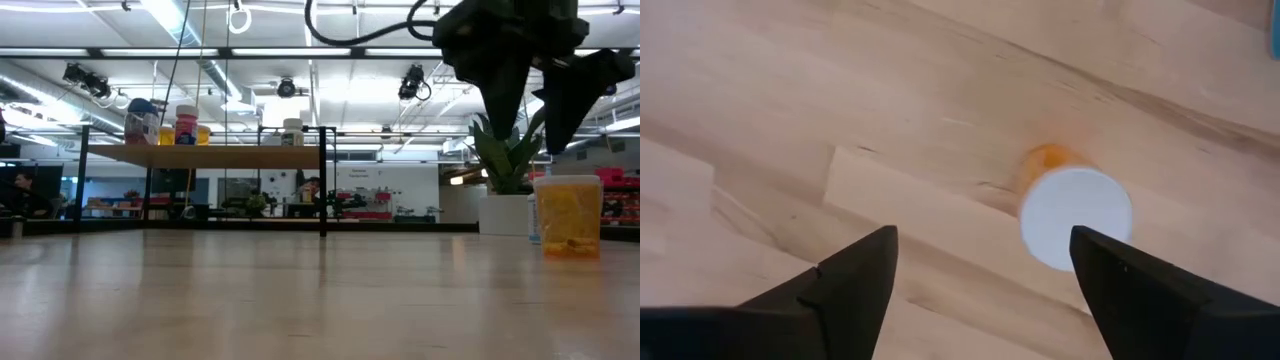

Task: Pick and place medicine bottles onto shelf by color
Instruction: Put the orange pill bottle on the shelf

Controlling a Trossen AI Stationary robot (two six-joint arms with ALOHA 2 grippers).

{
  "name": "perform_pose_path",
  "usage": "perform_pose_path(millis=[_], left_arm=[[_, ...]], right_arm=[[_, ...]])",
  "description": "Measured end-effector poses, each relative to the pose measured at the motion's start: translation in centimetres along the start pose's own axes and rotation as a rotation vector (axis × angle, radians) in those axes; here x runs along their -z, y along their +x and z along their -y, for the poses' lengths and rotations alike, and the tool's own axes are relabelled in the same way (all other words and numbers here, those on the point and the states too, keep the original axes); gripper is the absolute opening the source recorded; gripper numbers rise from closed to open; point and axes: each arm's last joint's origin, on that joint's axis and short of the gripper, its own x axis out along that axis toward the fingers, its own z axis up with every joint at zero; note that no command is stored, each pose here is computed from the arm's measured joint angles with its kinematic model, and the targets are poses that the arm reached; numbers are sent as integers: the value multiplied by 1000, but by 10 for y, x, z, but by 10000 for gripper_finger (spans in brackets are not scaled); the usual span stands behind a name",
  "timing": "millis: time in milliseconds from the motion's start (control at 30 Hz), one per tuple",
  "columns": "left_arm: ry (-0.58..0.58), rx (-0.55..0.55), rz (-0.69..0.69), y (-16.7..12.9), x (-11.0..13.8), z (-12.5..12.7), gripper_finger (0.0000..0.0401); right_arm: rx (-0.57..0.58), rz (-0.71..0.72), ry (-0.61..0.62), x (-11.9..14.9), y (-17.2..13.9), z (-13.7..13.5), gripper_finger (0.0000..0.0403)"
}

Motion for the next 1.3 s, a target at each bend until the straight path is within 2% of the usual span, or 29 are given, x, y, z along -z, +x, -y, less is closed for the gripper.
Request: perform_pose_path(millis=[333, 733, 1000, 1233, 1300], left_arm=[[0, 0, 0, 0, 0, 0, 229], [-10, -1, -3, 0, 0, 0, 228], [-8, -2, -3, 0, 0, 0, 229], [-7, -2, -3, 0, 0, 0, 229], [-7, -2, -3, 0, 0, 0, 229]], right_arm=[[6, 34, 29, -1, 4, 1, 287], [29, -9, 28, 4, 30, -12, 286], [30, -6, 24, 4, 30, -12, 286], [-22, -9, 3, 3, 9, -14, 286], [20, -9, 14, 4, 9, -9, 286]])
